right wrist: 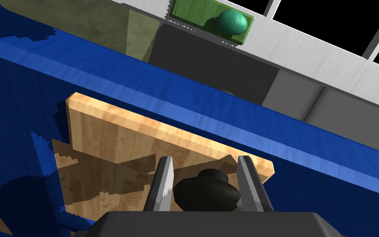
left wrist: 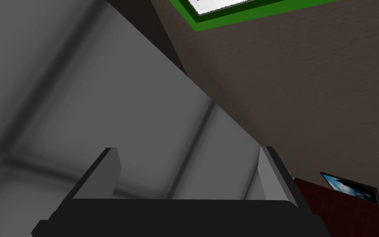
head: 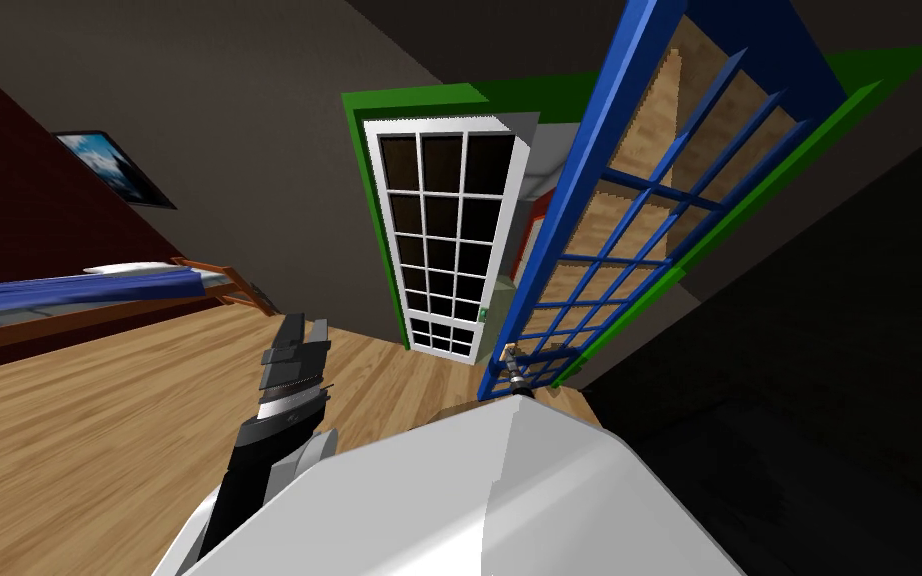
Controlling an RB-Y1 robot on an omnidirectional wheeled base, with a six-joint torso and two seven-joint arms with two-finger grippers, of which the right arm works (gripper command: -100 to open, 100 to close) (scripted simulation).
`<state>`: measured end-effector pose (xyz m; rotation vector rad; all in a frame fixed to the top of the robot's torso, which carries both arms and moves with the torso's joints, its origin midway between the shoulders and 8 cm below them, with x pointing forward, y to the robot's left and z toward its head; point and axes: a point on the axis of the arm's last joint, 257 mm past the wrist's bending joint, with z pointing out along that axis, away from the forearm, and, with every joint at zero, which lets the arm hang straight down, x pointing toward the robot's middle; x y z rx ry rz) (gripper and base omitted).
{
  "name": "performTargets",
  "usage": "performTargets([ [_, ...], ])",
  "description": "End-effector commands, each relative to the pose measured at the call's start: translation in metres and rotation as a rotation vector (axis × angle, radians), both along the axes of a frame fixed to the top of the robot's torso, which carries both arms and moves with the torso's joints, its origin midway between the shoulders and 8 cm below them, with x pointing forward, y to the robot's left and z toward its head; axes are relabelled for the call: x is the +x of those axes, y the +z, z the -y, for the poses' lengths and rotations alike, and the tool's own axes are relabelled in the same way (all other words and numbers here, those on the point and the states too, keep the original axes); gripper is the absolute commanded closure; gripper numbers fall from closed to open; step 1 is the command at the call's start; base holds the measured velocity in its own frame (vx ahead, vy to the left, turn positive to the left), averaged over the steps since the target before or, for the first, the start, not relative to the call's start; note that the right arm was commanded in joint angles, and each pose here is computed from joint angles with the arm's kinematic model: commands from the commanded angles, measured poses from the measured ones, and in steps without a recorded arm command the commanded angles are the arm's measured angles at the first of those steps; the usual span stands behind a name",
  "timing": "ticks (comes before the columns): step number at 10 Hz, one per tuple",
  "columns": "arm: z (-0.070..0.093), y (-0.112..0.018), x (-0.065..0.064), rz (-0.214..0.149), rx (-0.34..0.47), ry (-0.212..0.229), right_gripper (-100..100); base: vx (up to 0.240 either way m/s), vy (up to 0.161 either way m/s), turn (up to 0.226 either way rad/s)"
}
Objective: Pull the door open
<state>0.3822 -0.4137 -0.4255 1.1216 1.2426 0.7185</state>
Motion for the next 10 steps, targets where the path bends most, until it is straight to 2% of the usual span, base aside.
performTargets([
  [1,0.0261,0.0083,-0.0068,0.002,-0.016,-0.032,100,0.007,0.008,0.017],
  [3,0.0261,0.0083,-0.0068,0.002,-0.016,-0.032,100,-0.001,0.004,-0.009],
  [5,0.0235,0.0107,-0.0030,0.031,0.060,-0.031,100,-0.057,-0.025,0.090],
  [6,0.0235,0.0107,-0.0030,0.035,0.075,-0.032,100,-0.069,-0.030,0.060],
  [7,0.0228,0.0182,0.0018,0.054,0.071,-0.026,100,-0.027,-0.018,0.003],
  [8,0.0233,0.0130,-0.0015,0.041,0.074,-0.030,100,0.000,-0.006,-0.022],
  [10,0.0235,0.0107,-0.0030,0.035,0.075,-0.032,100,0.013,0.009,-0.009],
])
